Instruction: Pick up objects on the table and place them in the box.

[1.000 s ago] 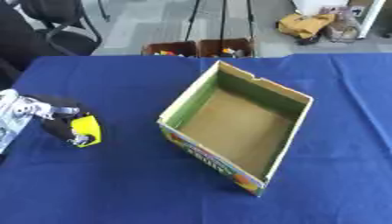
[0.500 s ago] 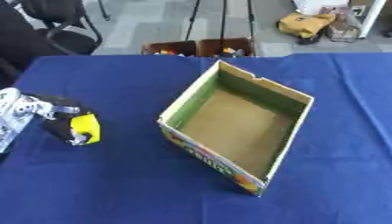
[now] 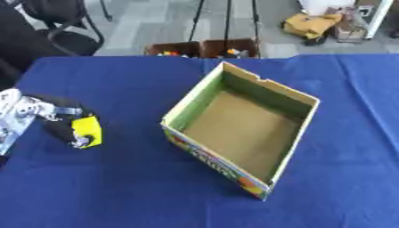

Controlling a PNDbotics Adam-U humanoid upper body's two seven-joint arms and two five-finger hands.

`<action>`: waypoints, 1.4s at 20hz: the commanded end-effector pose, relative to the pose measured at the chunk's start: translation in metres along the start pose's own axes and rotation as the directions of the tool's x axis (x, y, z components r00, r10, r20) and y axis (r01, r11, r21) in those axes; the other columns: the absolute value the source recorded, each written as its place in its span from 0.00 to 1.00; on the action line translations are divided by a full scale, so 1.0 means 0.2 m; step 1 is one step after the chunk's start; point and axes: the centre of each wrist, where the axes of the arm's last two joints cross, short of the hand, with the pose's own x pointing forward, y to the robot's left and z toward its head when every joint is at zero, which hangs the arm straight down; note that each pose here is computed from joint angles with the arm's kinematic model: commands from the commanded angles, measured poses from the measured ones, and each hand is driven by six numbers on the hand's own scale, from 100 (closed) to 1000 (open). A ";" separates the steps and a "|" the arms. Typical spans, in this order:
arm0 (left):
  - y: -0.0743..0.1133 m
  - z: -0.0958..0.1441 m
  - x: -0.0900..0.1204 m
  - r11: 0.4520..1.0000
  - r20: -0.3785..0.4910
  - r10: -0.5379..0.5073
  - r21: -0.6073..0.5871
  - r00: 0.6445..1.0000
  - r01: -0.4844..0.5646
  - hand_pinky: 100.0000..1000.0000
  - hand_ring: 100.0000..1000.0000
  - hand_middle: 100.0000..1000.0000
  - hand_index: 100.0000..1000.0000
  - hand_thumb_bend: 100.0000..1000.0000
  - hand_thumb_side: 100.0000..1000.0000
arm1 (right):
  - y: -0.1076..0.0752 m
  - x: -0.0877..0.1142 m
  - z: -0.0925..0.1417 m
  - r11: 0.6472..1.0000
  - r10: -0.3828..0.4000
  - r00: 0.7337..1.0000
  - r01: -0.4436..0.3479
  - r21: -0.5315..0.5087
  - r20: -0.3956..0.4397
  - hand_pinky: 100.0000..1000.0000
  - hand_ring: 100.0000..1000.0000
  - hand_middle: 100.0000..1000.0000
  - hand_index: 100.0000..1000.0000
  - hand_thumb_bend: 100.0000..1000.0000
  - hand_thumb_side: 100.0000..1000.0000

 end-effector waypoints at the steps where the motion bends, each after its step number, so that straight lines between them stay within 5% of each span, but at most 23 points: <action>1: 0.07 0.06 -0.02 0.998 -0.046 -0.012 0.066 0.999 0.015 0.28 0.39 0.56 0.71 0.00 0.44 | -0.02 0.02 -0.03 1.000 -0.003 1.000 0.003 -0.009 0.023 0.74 0.74 0.61 0.77 0.00 0.50; 15: 0.12 0.12 0.00 0.983 -0.088 -0.002 0.184 0.996 0.018 0.14 0.29 0.47 0.61 0.00 0.35 | -0.01 0.02 -0.01 1.000 -0.008 1.000 0.008 -0.023 0.010 0.74 0.74 0.61 0.76 0.00 0.49; 28: 0.34 0.35 0.12 0.955 0.027 -0.009 0.296 1.000 0.001 0.13 0.26 0.46 0.61 0.00 0.38 | -0.01 0.02 0.00 1.000 -0.007 1.000 0.007 -0.028 -0.007 0.75 0.74 0.61 0.76 0.00 0.48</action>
